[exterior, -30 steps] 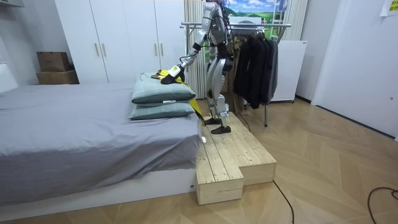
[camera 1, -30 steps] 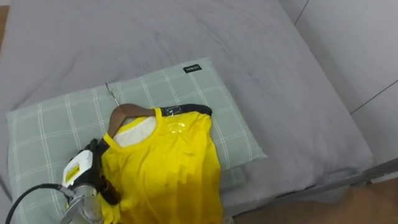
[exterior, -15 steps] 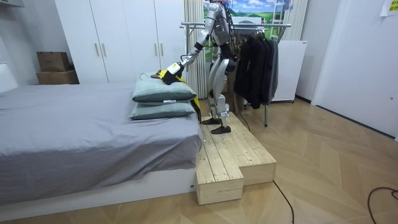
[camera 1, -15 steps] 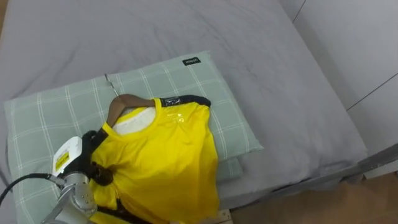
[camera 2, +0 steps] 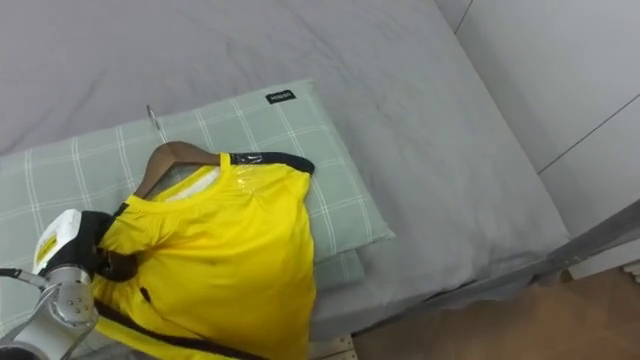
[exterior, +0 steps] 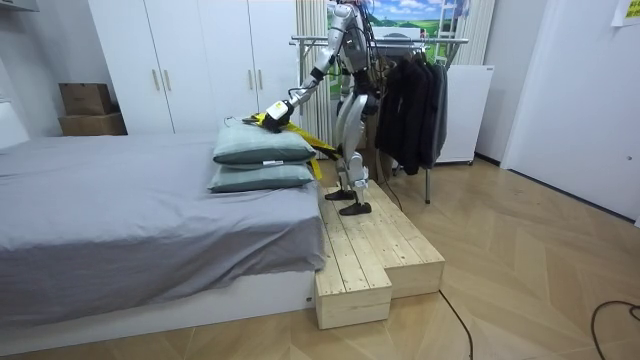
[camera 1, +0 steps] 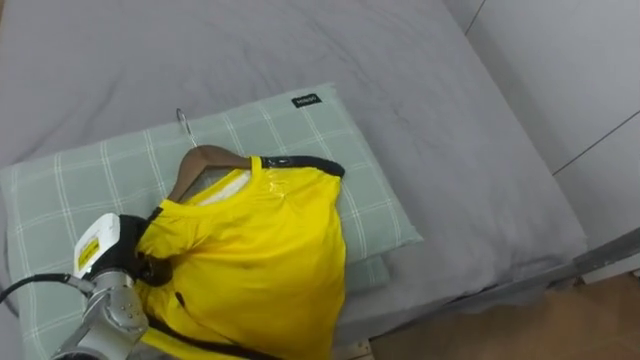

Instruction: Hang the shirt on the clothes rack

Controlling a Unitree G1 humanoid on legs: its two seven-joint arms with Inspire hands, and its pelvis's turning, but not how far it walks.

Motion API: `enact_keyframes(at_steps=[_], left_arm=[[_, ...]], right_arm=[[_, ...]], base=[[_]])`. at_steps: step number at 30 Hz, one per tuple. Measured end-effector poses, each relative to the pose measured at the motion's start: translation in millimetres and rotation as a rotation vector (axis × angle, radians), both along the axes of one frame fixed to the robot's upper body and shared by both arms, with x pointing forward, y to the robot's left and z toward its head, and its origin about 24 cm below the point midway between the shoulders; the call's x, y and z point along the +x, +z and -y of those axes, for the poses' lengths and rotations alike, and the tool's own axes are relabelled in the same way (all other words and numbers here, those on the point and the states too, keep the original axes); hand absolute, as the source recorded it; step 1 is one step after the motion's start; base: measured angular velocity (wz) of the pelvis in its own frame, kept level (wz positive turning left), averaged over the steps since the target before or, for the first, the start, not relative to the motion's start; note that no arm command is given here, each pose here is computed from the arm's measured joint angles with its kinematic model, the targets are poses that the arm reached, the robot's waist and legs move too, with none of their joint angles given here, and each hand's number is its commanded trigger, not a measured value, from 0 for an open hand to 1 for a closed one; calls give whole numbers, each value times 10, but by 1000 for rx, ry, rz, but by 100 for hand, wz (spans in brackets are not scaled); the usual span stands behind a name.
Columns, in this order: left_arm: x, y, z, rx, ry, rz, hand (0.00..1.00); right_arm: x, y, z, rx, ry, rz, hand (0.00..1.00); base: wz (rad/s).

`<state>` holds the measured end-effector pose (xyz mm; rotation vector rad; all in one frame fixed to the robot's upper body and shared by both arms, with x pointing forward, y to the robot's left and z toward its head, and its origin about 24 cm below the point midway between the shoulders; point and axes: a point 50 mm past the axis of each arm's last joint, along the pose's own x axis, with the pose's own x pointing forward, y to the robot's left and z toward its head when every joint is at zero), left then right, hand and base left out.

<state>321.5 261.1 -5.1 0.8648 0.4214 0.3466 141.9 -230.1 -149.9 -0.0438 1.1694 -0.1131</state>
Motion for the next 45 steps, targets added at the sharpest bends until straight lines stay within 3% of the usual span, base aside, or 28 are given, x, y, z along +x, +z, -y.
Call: enact_keyframes(at_steps=[12,25,45], left_arm=[[-73,-101,10,0,-22,-50,100],[-328,-387,49,37,-57,-152,100],[-557,-475,187,78,-189,-101,100]], right_arm=[[-56,-15,9,12,9,-3,0],[-291,-65,80,20,-10,-31,0],[-804,-110,288,13,-149,-98,0]], base=[[-1],[-1],[1]])
